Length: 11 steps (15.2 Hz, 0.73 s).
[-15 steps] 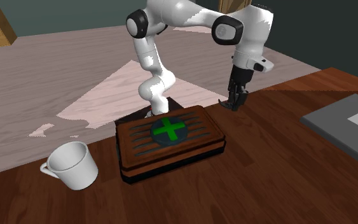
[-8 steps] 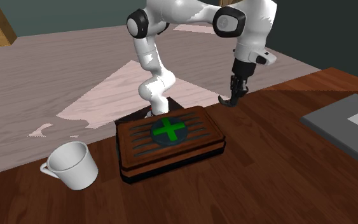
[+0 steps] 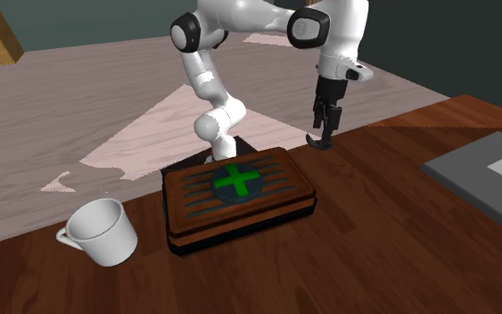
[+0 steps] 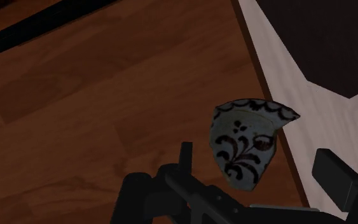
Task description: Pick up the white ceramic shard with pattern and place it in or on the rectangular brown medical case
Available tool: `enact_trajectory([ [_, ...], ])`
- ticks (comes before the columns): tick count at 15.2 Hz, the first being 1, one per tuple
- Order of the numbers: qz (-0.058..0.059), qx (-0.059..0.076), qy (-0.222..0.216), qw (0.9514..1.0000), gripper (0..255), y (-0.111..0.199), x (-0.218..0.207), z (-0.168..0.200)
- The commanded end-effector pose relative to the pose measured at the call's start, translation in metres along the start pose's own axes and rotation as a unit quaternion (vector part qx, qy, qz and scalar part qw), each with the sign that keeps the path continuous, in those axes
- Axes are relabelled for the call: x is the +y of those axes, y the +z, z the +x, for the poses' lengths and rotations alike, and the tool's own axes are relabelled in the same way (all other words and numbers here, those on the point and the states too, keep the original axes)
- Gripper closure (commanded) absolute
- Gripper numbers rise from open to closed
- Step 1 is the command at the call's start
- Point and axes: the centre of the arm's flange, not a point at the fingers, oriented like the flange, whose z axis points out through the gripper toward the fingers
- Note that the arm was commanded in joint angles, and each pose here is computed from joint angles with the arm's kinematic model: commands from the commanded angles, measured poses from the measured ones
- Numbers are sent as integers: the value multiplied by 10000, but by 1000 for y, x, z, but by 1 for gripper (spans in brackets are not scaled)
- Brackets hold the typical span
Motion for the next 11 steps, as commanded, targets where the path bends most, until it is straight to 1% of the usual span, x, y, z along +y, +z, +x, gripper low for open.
enact_trajectory([
  [1,-29,3,5,10000,0,9,-2,-2],
  [6,-29,3,5,10000,0,33,-1,-2],
  [11,-29,3,5,10000,0,33,-1,-2],
])
